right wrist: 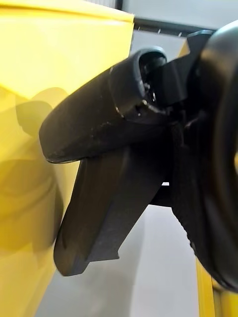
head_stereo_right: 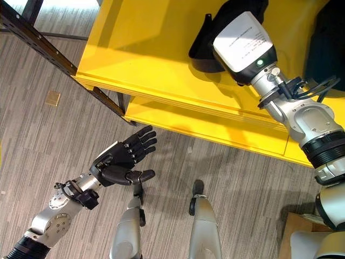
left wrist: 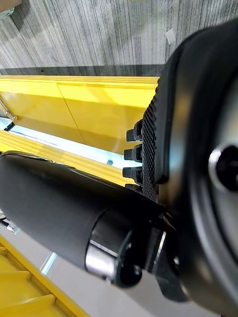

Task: Move parts from the plastic box to the shelf.

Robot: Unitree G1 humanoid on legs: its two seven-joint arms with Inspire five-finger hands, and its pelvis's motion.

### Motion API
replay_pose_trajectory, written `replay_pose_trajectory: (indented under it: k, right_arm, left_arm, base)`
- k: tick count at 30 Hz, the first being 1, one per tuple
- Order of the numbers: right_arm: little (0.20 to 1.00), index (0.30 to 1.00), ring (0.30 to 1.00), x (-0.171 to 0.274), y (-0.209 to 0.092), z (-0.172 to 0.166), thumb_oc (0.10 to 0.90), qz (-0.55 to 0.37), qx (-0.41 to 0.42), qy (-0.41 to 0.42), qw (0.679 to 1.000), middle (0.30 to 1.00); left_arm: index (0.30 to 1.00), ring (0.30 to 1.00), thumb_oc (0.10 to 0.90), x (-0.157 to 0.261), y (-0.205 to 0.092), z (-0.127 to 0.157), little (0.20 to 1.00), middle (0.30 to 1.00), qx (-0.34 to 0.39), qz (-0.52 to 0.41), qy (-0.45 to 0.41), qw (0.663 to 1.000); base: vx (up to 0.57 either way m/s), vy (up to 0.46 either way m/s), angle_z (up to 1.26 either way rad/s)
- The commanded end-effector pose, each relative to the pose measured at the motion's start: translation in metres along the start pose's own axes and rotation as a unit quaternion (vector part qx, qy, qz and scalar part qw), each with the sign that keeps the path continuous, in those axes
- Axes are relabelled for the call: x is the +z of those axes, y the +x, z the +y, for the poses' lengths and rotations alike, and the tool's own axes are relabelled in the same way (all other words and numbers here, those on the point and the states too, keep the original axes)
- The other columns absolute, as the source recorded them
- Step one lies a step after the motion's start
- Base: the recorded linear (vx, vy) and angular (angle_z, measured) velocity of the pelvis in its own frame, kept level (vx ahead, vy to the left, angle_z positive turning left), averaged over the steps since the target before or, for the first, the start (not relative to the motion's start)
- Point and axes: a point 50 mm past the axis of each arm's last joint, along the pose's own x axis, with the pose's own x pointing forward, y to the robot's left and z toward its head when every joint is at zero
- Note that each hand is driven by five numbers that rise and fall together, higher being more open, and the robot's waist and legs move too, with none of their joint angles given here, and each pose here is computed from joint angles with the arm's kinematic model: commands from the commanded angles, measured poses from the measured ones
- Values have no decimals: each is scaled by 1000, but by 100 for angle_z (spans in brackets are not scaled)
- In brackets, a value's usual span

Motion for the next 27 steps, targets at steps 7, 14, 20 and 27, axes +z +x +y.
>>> replay_pose_trajectory:
  k: [7,14,20,27]
  right_arm:
    - [300,300,300,-19,42,-68,400,36,-169,-56,983,300]
    - [300,300,300,-28,41,-67,400,91,-154,-73,981,300]
    - [300,300,300,-44,35,-59,400,123,-134,-97,979,300]
    - [300,300,300,-65,30,-59,400,144,-119,-122,975,300]
  left_arm:
    - [1000,1000,900,36,5,-20,1000,1000,-76,-70,45,994]
    - [1000,1000,900,39,6,-20,1000,1000,-77,-75,49,993]
    - [1000,1000,900,40,6,-20,1000,1000,-80,-77,52,992]
    - [1000,1000,900,41,5,-17,1000,1000,-75,-79,53,993]
  base:
    - [-4,-7,6]
    - [0,-4,1]
    - [0,0,0]
    - [4,-5,0]
